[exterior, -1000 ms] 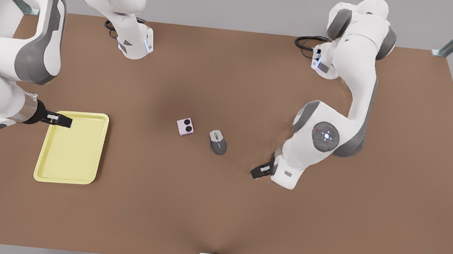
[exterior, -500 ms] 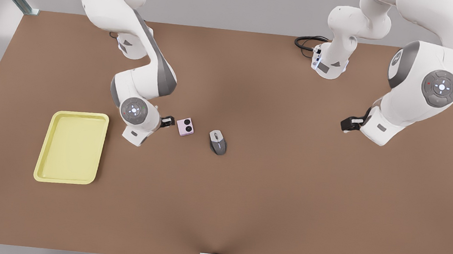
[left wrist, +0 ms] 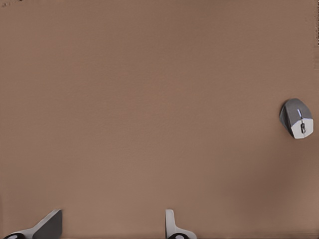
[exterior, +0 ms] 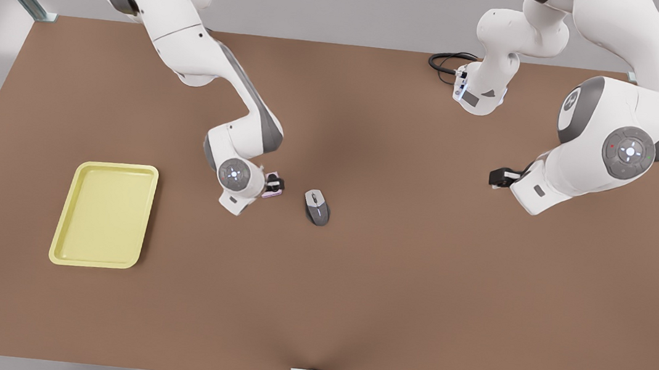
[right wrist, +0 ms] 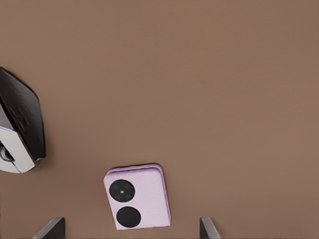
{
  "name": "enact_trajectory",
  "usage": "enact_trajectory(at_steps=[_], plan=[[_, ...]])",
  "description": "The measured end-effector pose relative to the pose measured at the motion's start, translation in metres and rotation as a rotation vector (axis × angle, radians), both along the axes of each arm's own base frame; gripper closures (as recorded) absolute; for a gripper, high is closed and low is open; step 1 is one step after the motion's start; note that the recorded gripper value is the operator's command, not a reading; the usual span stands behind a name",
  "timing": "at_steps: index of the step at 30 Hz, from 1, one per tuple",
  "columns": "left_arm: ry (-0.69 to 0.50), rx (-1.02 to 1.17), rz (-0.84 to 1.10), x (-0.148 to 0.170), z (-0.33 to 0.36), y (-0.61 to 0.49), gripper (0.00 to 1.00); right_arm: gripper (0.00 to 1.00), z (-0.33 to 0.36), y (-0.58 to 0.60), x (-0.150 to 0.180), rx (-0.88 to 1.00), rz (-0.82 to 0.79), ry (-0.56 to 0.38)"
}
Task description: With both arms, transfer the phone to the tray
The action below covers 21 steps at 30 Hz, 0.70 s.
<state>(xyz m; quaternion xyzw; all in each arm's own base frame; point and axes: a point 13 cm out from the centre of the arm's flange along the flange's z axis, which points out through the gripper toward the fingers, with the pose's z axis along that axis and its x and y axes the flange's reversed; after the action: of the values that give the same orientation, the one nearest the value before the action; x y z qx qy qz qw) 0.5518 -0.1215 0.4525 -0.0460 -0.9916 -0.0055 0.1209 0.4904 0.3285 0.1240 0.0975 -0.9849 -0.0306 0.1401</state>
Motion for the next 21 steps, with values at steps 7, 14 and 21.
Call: enact_trajectory(at_steps=[7,14,21], plan=[[0.004,-0.012,-0.053,0.001,-0.002,0.0,0.0,0.0,-0.047,-0.016,-0.004,0.064,0.02,-0.068],[0.006,-0.02,-0.09,0.003,-0.006,0.0,0.0,0.0,-0.059,0.006,0.006,0.112,0.157,-0.182],[-0.015,-0.038,-0.142,0.001,0.005,-0.016,0.0,0.0,-0.062,0.014,-0.007,0.111,0.3,-0.216]])
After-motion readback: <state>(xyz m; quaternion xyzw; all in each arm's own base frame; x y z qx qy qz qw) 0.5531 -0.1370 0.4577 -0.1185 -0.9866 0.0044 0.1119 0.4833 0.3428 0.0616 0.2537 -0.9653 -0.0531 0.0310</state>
